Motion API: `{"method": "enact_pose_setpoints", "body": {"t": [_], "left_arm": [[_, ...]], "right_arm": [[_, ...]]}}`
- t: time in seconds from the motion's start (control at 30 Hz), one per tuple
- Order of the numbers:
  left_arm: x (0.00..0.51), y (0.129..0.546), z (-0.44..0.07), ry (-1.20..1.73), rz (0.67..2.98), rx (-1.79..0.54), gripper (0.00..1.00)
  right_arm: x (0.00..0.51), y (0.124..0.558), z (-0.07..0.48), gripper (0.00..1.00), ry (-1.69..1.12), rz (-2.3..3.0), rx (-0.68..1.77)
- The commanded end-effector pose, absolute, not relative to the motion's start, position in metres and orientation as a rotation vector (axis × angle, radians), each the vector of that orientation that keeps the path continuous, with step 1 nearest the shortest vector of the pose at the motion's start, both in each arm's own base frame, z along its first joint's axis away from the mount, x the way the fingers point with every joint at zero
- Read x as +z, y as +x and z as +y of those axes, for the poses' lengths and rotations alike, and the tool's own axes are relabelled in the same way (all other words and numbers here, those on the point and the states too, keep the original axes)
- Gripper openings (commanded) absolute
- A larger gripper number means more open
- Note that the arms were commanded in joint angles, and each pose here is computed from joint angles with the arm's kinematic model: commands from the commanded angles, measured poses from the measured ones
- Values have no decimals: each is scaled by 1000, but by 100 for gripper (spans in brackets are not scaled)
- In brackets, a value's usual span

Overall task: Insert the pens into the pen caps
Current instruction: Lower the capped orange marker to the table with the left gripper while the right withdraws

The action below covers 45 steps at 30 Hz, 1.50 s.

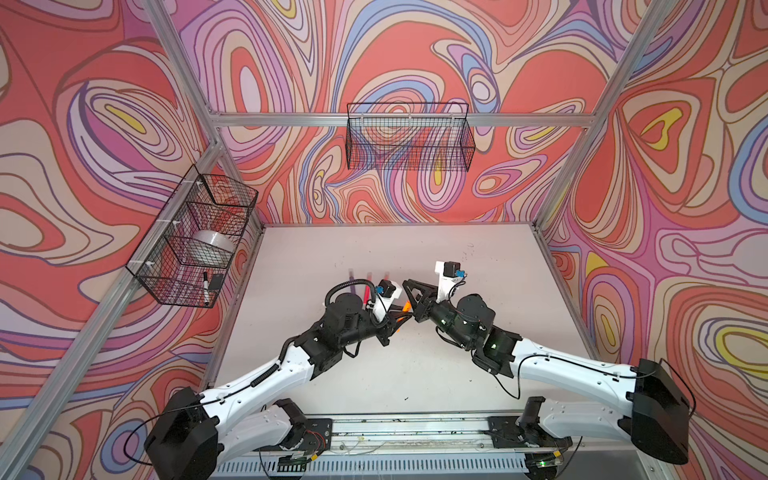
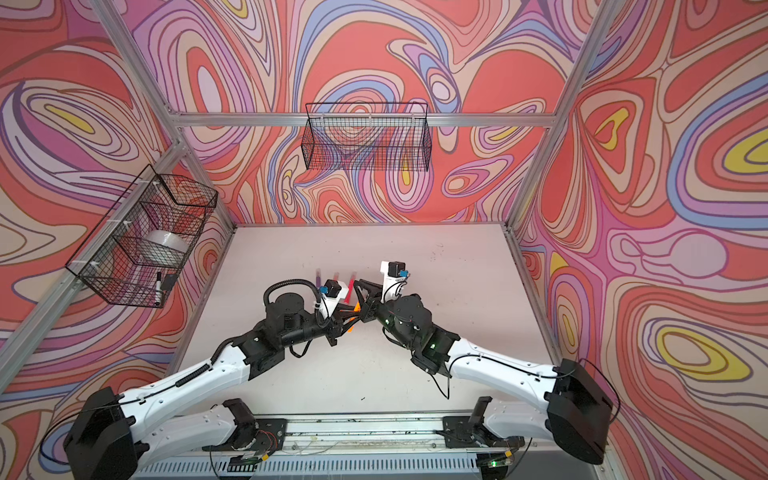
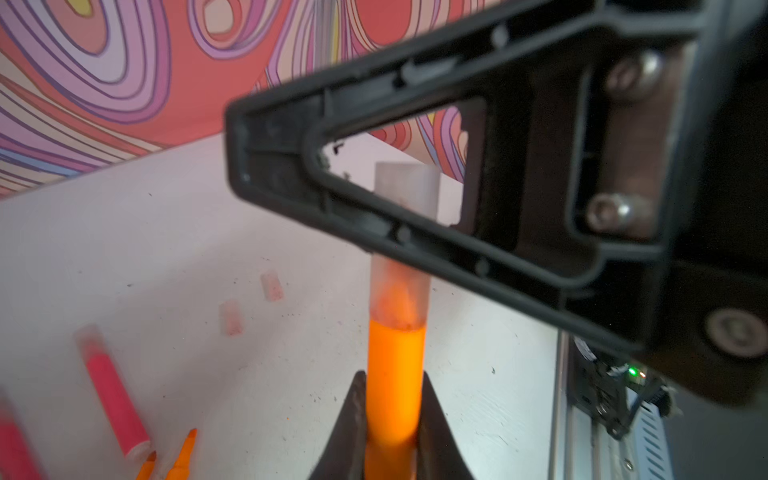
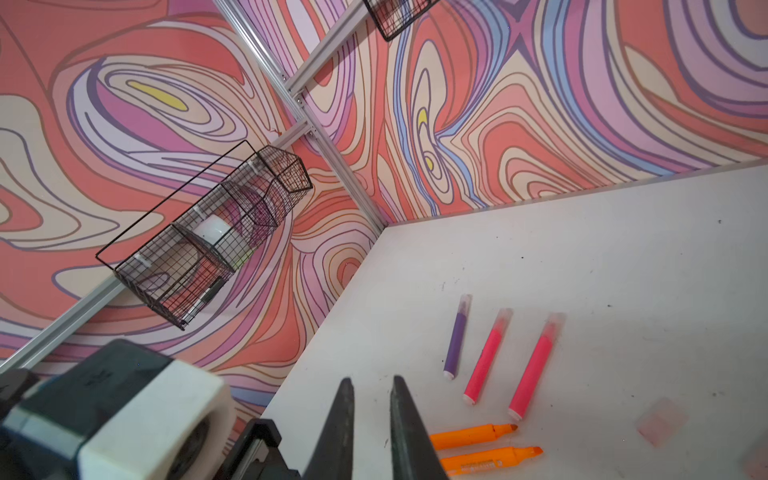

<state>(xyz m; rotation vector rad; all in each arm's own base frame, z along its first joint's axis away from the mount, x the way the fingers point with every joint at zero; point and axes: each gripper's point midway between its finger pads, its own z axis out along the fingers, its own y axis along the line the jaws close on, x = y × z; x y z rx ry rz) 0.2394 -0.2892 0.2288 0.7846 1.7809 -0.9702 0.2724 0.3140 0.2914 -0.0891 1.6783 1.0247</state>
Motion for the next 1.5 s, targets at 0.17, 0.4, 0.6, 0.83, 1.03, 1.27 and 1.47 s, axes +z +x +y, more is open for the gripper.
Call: {"method": "enact_pose_setpoints", "body": {"t": [0.17, 0.4, 0.6, 0.83, 1.03, 1.27, 1.47], "left_arm": [[349, 299, -247, 488, 1527, -976, 0], [341, 313, -219, 386, 1500, -592, 0], [321, 312, -216, 349, 1473, -528, 0], [271, 321, -220, 373, 1645, -493, 0], [206, 342, -198, 275, 1828, -401, 0], [134, 393, -106, -161, 2185, -186, 0], [87, 411, -75, -366, 2327, -190, 0]], "right_arm": [[215, 208, 359, 0, -399, 1874, 1127], [189, 227, 352, 0, -155, 2071, 1028], [180, 233, 357, 0, -55, 2123, 1014], [221, 249, 324, 42, 3, 2011, 860], [247, 258, 274, 71, 101, 1936, 729], [234, 260, 235, 76, 185, 1958, 615], [217, 267, 215, 76, 268, 1985, 563]]}}
